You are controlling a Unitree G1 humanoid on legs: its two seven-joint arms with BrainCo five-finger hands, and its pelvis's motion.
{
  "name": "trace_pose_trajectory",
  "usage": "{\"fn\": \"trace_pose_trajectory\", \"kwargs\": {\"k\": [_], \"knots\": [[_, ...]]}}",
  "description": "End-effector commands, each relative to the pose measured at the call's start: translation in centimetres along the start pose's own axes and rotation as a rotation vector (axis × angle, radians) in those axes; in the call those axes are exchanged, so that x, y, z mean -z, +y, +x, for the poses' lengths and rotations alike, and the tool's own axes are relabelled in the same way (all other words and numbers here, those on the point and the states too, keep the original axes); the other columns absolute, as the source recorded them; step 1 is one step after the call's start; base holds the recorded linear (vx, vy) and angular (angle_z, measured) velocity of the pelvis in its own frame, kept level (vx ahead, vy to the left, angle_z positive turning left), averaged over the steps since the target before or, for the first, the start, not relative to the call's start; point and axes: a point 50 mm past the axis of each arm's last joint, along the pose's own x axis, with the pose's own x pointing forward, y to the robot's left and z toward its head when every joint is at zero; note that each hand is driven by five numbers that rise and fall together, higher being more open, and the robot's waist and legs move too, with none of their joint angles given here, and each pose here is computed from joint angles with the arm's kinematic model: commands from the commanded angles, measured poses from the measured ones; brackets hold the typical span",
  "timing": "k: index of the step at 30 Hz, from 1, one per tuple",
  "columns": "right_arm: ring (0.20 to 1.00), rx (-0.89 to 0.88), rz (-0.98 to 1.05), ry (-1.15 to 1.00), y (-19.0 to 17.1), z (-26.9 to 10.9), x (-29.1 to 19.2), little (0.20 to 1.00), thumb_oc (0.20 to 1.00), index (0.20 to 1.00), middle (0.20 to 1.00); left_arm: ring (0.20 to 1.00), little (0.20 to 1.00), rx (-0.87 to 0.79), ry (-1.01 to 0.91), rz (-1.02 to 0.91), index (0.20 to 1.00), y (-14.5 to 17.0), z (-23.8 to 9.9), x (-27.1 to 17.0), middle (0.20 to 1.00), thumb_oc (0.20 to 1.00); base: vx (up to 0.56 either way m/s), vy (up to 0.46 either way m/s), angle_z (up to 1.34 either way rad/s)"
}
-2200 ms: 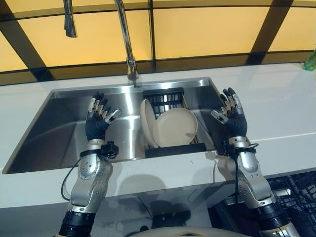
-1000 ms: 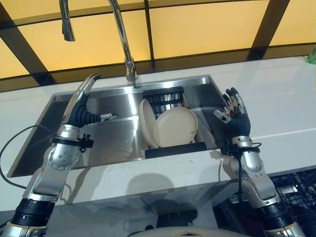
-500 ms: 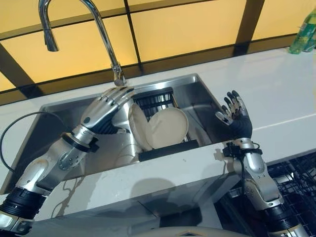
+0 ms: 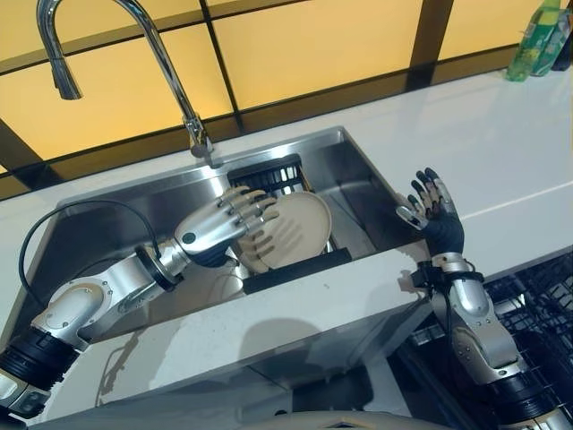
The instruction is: Pick up plates and place into dishwasher.
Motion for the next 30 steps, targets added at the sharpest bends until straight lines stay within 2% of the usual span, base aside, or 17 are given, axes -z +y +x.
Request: {"fn": "trace_pose_trajectory", "kwargs": {"k": [1, 13, 30], "knots": [[1.000, -0.046, 0.005, -0.109, 0.5, 0.5, -2.4, 1.000, 1.000, 1.000, 1.000, 1.000, 1.000, 0.002, -0.001, 0.103, 1.000, 1.9, 0.9, 1.6, 1.000, 1.000, 0.07, 0.006, -0.01], [1.000, -0.027, 0.001, -0.083, -0.1, 0.2, -2.2, 1.000, 1.000, 1.000, 1.000, 1.000, 1.000, 0.073, 0.068, 0.193, 1.000, 2.4, 0.4, 3.0, 1.000, 1.000, 0.05, -0.014, -0.01], [1.000, -0.006, 0.007, -0.060, -0.4, -0.2, -1.7, 1.000, 1.000, 1.000, 1.000, 1.000, 1.000, 0.188, 0.126, 0.378, 1.000, 0.9, -0.6, 4.3, 1.000, 1.000, 0.02, -0.010, -0.01]]}}
